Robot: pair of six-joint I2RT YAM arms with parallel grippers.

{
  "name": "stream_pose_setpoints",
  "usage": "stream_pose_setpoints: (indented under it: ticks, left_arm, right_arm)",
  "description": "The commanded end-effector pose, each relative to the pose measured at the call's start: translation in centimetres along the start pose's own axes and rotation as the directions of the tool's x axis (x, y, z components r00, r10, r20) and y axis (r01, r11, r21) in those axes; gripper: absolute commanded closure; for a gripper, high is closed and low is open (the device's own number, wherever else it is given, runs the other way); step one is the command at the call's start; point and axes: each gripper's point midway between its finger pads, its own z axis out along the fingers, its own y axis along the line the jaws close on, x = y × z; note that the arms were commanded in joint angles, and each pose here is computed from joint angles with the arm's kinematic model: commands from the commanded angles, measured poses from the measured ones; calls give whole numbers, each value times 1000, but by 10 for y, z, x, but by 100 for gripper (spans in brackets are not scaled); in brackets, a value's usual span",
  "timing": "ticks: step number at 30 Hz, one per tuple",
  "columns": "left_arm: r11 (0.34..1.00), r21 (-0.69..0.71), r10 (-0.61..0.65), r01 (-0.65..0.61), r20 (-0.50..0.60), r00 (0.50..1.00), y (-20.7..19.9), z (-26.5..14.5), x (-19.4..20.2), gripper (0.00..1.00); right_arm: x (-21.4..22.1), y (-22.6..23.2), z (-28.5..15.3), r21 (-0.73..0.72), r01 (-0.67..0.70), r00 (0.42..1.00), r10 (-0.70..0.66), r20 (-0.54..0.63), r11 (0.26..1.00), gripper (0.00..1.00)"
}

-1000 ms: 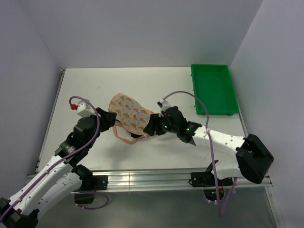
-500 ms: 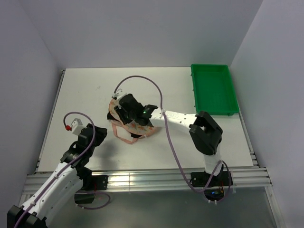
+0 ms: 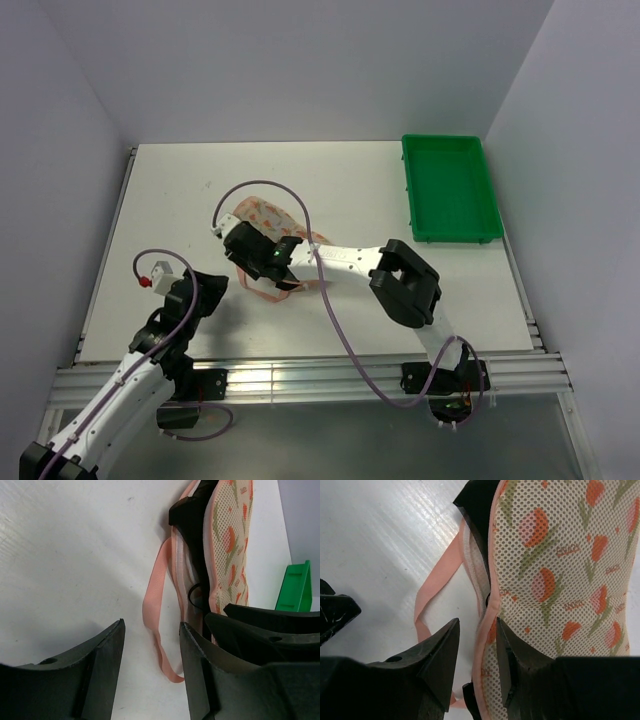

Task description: Place the bra in the laundry bag and zip it closed

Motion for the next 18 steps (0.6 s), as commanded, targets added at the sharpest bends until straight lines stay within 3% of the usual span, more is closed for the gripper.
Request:
stream_pose_setpoints:
  ticks: [1,10,18]
  left_arm:
    - [998,41,-37,37,-14,999,-4,2,4,46]
    - [998,61,-24,28,-61,998,-2,8,17,45]
    - [998,53,44,-38,-109,993,-1,17,29,41]
  right_arm:
    - [-18,-15,-2,83,2,999,-6,45,997,57]
    - [-3,-17,8,122,53,999,-52,-14,991,60]
    - [-15,-18,5,128,19,999,-23,29,992,73]
